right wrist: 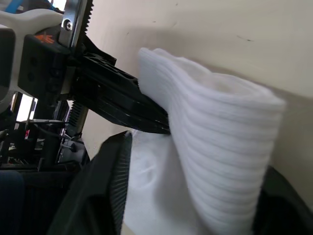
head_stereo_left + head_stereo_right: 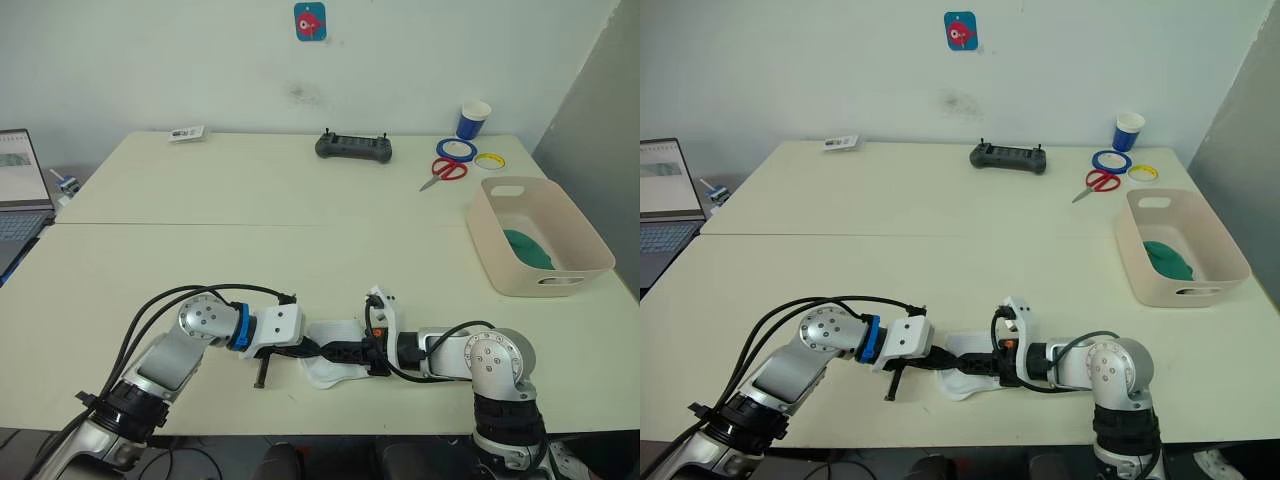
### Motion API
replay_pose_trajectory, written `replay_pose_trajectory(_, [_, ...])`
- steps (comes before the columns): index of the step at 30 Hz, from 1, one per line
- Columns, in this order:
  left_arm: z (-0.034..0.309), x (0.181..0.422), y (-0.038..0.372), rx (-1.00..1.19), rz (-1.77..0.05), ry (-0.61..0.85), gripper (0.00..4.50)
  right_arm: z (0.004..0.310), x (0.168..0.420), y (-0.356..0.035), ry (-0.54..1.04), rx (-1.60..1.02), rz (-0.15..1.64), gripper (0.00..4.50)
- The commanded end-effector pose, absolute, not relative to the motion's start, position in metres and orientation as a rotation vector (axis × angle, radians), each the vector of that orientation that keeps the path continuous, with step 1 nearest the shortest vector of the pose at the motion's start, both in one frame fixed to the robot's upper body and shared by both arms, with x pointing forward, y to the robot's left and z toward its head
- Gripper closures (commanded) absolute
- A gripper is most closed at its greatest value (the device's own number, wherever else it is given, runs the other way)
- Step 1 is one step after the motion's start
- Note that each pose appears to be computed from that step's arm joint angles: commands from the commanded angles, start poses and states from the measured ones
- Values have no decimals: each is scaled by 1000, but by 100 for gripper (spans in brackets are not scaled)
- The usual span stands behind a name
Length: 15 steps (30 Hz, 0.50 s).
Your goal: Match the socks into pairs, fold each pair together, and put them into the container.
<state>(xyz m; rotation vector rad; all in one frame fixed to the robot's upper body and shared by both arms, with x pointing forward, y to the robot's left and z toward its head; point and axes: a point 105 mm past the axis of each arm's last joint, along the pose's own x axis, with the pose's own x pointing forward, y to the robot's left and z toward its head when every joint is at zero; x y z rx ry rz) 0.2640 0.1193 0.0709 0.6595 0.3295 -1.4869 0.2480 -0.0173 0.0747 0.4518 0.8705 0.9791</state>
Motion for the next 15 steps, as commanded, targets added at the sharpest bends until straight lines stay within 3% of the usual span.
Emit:
replay_pose_trajectory(1, [61,262,133,610,-1458,423,450,80,249,-16,829,460,984,295])
replay_pose_trajectory(5, [79,262,126,496,-1479,370,450,81,249,-23,803,471,955,439])
replay_pose_trajectory(12, [131,275,99,327,-1474,309,450,87,240,-49,701,445,866,448])
replay_pose_trajectory(15, [168,288,66,297,-1458,178,450,96,242,-65,594,411,772,448])
